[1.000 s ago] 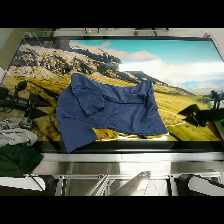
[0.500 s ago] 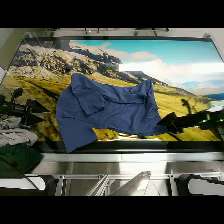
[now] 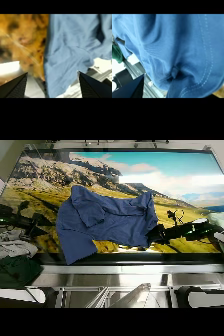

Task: Fold the shirts.

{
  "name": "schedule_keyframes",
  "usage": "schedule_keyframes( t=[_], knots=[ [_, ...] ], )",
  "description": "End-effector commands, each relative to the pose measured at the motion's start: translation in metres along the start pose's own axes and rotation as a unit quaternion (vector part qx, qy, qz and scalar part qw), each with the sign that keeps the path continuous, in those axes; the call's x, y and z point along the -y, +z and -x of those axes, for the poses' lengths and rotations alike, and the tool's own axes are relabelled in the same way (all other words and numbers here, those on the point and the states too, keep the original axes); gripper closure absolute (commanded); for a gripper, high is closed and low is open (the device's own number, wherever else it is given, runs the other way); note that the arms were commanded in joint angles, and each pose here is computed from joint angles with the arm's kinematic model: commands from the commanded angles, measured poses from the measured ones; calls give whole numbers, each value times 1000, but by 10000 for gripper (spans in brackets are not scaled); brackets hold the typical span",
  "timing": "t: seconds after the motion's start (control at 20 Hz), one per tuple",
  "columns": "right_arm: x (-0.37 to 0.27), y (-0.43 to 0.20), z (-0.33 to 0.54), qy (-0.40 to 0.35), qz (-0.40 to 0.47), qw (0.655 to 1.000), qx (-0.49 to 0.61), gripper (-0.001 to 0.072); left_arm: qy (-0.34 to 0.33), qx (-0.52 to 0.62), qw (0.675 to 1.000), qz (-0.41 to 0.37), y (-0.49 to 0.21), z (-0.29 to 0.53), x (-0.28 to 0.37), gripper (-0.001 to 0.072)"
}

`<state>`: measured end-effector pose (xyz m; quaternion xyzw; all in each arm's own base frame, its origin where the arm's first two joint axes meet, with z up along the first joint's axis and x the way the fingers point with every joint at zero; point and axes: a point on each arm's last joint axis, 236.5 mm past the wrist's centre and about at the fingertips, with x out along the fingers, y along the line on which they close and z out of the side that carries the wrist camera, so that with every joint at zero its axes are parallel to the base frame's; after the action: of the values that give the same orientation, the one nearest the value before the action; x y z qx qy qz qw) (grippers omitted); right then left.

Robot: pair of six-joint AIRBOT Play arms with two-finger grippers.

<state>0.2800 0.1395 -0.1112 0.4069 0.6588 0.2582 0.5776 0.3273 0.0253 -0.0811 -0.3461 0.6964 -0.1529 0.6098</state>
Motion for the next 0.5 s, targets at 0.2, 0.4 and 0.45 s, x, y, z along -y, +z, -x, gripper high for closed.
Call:
schedule_keyframes(
  t=[0.2,0.4,0.45],
  knots=[
    [-3,0,-2,6,2,1000,-1,201,-100,-33,994,-25,22,-70,57,8],
    [-6,-4,-2,12,2,1000,-8,201,-98,-97,988,-65,14,-100,81,12],
    [-6,-4,-2,12,2,1000,-9,202,-100,-113,985,-77,10,-102,88,250]
  ],
)
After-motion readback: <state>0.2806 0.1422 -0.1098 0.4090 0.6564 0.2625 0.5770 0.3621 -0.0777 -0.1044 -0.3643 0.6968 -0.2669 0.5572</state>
